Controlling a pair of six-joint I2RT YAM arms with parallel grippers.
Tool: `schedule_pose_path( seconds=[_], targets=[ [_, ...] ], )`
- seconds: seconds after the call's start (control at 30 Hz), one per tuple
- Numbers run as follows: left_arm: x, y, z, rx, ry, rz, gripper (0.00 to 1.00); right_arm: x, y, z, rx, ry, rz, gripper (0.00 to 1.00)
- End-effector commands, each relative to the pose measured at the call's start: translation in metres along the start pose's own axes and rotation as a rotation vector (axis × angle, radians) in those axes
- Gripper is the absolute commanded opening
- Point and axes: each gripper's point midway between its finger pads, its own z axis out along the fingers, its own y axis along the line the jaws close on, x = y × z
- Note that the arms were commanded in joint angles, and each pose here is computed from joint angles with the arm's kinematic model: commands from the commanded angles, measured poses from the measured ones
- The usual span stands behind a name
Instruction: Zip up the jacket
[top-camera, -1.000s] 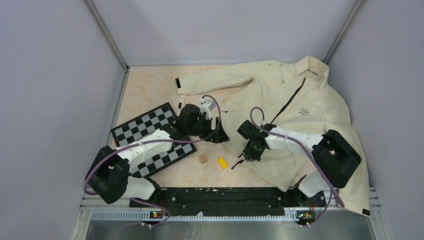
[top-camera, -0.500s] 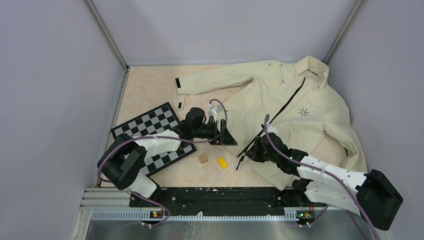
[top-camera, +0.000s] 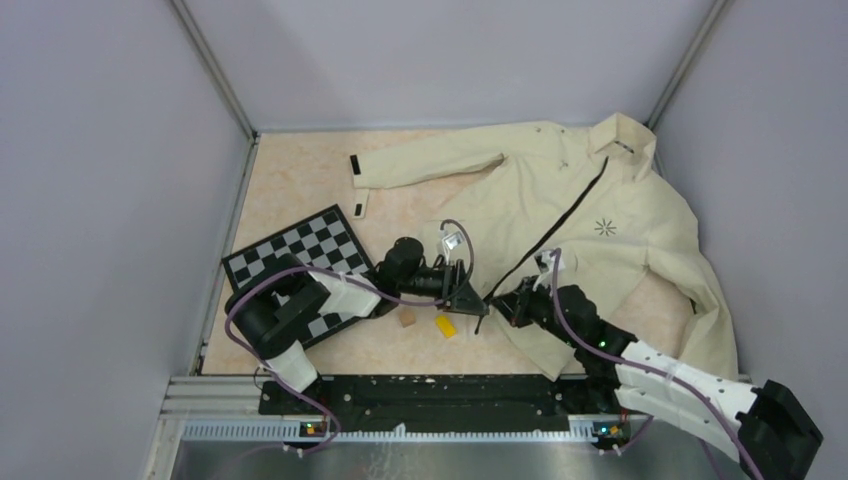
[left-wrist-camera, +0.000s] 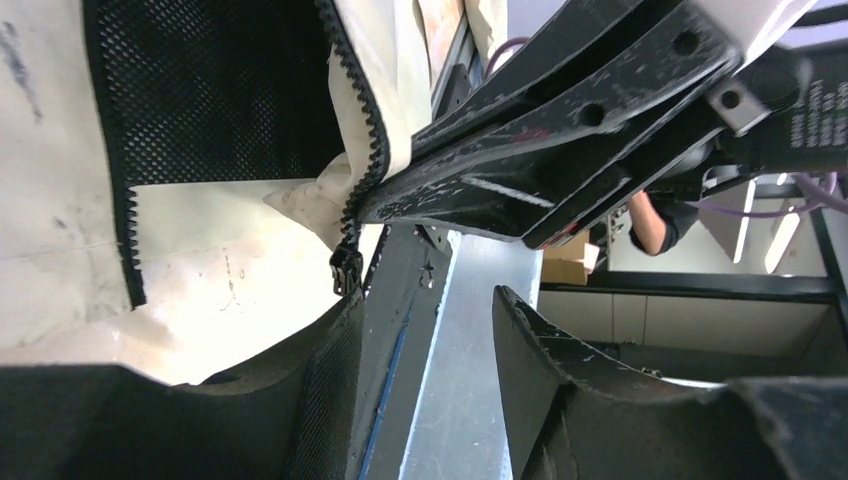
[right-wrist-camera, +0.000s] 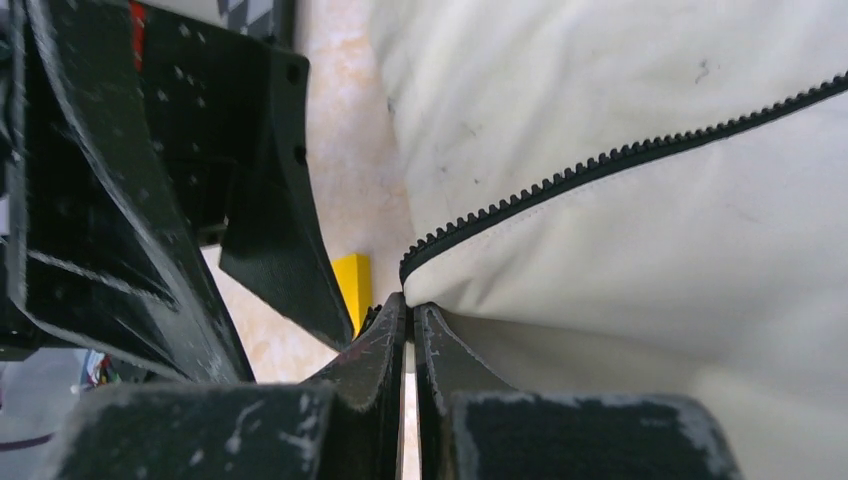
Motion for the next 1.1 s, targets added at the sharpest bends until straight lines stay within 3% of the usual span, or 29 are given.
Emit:
schedule_pose_path(
  seconds=[0.0,0.27,0.57,0.77,0.9,1.07],
  targets=[
    [0.002,-0.009,0.012,0.010,-0.014,0.095,0.55,-0.023,0.019,-0.005,-0.087,-0.101,0.027,0.00],
    [-0.011,0.006,0.016,-0.137,-0.032,0.202,0.55,-0.018,0.021,-0.010,-0.113,-0.095,0.057,0.00],
    [-0.014,0.004,0.021,-0.092,-0.054,0.196,0.45,-0.020,0.025,-0.011,-0.126,-0.098,0.062,0.00],
    [-0.013,0.002,0.019,-0.100,-0.049,0.199,0.46,-0.022,0.025,-0.012,-0.118,-0.096,0.062,0.00],
    [-0.006,-0.003,0.022,-0.022,-0.043,0.169,0.39,-0.027,0.027,-0.014,-0.121,-0.107,0.067,0.00],
    [-0.004,-0.001,0.023,-0.007,-0.045,0.159,0.18,-0.026,0.026,-0.015,-0.101,-0.092,0.079,0.00]
  ],
)
